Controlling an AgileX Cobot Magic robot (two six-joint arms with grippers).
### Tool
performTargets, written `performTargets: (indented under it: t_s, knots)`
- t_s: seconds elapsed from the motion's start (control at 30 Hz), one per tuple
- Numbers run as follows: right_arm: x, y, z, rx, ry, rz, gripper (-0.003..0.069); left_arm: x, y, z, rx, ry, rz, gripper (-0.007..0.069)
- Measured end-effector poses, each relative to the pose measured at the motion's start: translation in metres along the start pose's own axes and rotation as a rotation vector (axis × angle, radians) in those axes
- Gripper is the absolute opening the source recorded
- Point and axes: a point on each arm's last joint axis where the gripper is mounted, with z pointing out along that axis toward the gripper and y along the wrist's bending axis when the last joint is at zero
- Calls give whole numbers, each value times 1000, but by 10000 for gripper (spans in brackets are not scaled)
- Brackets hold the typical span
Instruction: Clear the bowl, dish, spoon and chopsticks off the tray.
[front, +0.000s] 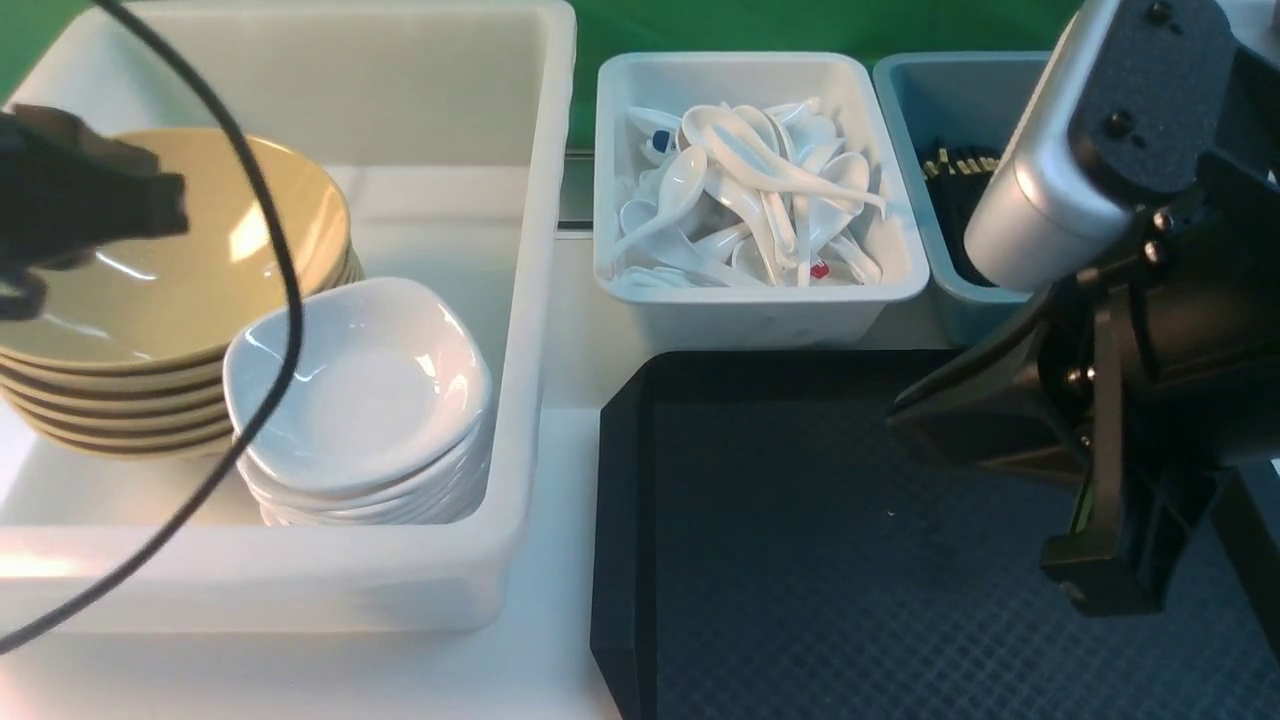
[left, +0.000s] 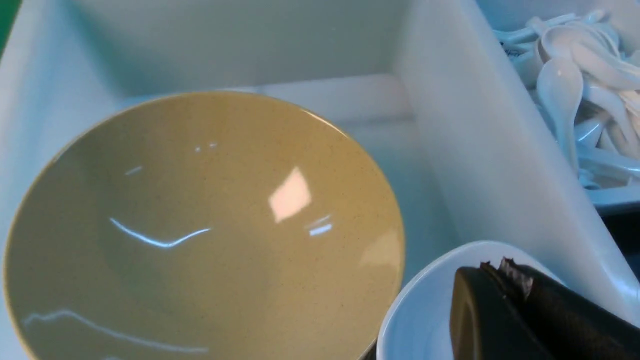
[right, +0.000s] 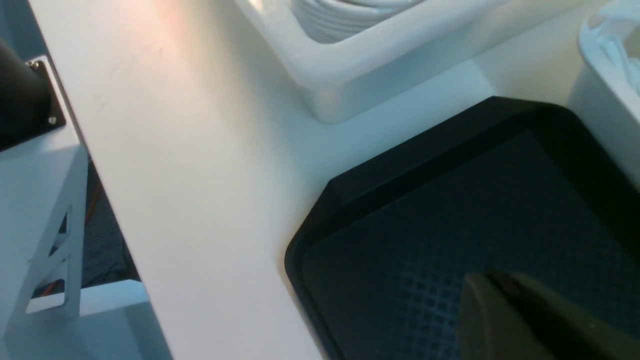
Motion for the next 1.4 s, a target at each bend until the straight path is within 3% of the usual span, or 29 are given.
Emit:
performTargets:
  t_s: [0.27,0.53,0.77,0.97,1.17,1.4]
  knots:
    - [3,1,0,-10,33,2,45,18,6,78,2,213,23,-11]
    - [4,1,0,-12,40,22,45,28,8,101,3,288,41,-11]
    - [4,1,0,-12,40,22,45,17,6,67,0,216,64,-11]
    - [1,1,-3,1,-5,21,45,8,1,-7,-16,23,88,-11]
    - [16,6,-30,58,-211,6,45,65,-2,-50,-34,6,103,-11]
    - [63,16,-54,148,-478,-45,45,128,-5,-82,-44,-117,66,-11]
